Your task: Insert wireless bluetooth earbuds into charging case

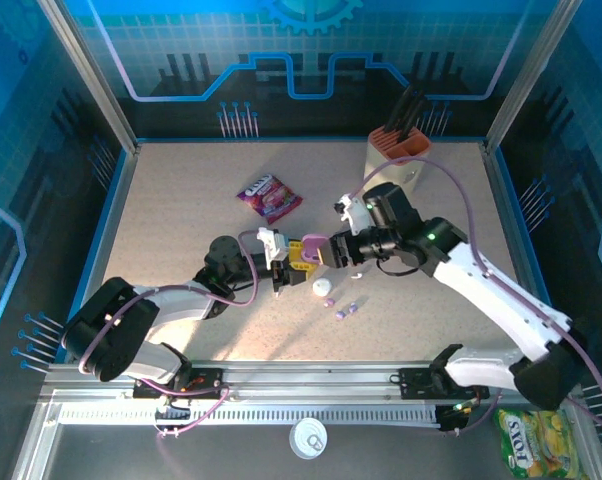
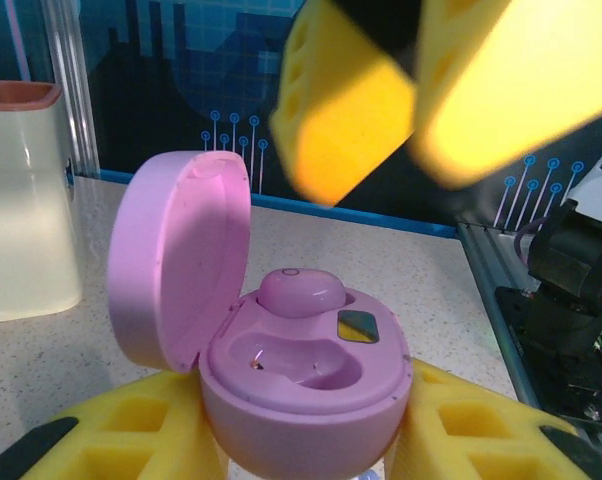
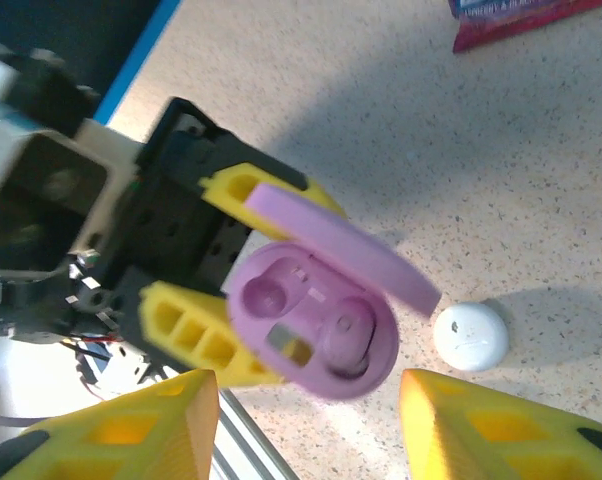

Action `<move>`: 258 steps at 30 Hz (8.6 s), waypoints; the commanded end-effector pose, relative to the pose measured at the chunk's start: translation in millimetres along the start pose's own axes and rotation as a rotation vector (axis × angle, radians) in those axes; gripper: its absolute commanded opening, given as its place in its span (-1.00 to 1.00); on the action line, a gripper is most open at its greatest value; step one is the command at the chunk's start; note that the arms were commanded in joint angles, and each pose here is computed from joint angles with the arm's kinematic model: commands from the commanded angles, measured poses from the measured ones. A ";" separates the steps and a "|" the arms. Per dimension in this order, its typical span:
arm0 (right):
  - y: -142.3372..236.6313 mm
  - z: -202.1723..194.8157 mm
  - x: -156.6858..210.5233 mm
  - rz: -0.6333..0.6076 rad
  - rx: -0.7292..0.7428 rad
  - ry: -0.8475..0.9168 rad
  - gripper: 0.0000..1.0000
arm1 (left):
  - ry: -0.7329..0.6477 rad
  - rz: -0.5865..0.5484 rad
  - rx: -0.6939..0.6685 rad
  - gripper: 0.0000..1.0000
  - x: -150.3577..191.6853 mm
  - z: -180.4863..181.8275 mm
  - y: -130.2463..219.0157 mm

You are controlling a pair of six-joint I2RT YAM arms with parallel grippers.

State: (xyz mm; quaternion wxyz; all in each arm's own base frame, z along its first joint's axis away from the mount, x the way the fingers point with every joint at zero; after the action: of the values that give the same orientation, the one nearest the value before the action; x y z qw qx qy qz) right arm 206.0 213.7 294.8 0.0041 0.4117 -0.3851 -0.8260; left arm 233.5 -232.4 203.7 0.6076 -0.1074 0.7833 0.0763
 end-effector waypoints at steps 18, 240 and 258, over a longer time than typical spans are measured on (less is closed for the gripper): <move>-59.6 -41.8 117.2 0.053 0.056 -0.433 0.07 | -0.041 -0.191 -0.056 -0.25 -36.3 7.1 31.6; 29.3 -6.1 -35.6 -0.251 0.022 -0.102 0.04 | -0.213 -0.123 -0.162 -0.31 -41.1 14.5 -42.7; 0.3 -34.2 -68.7 -0.091 0.112 -0.072 -0.24 | -0.219 -0.105 -0.159 -0.32 -40.7 9.7 -37.9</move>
State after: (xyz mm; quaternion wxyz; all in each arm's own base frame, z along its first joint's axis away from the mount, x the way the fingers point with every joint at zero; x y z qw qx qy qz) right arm 279.6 218.7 330.1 -0.0894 0.4020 -0.4022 -0.8177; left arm 266.9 -267.7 232.0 0.6706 -0.1812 0.7077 0.1291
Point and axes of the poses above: each hand's point on the last joint's axis, 136 mm out from that joint toward the fingers, its own y axis back along the fingers, its own z axis along the line the jaws close on, x = y × z, the point moved 6 cm from there along y, back along the fingers, and after that the axes turned 10 degrees about y, right-handed, at the moved point
